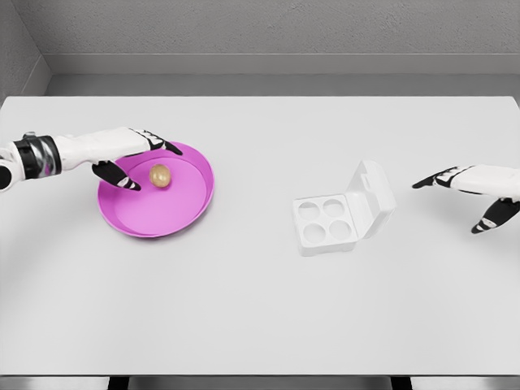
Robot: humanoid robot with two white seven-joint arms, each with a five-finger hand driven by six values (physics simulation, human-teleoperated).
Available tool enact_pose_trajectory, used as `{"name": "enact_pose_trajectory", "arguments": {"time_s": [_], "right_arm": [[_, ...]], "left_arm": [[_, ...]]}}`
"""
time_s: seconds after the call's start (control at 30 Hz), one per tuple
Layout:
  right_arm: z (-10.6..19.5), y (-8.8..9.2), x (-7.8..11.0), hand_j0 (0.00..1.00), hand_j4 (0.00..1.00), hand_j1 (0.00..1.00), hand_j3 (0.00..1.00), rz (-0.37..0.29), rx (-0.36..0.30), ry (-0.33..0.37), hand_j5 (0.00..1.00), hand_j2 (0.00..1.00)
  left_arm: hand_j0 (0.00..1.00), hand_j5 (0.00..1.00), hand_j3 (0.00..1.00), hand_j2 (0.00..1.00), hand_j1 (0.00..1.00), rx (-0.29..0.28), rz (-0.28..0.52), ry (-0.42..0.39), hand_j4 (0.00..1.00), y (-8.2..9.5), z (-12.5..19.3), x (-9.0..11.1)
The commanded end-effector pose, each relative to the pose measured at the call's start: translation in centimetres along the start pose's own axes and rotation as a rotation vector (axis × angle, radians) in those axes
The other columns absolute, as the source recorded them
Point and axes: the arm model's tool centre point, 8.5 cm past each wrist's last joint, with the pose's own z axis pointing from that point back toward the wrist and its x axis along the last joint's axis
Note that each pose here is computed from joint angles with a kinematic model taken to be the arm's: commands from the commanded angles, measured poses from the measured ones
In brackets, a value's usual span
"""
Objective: Pack egg into the box and close the box lid
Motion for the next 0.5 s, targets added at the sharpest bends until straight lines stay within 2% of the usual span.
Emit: {"name": "enact_pose_trajectory", "arguments": {"time_s": [0.0,0.47], "right_arm": [[0.83,-0.1,-0.53,1.0,1.0,1.0,1.0,-0.005,-0.004,0.023,1.0,1.0],[0.75,-0.05,-0.29,1.0,1.0,1.0,1.0,0.003,0.006,0.014,1.0,1.0]], "left_arm": [[0.89,0.89,0.89,0.89,0.89,0.003,0.008,0.001,0.89,-0.03,-0.03,-0.07],[0.88,0.88,0.88,0.88,0.88,-0.012,0.008,0.011,0.88,-0.56,-0.58,-0.24]]}}
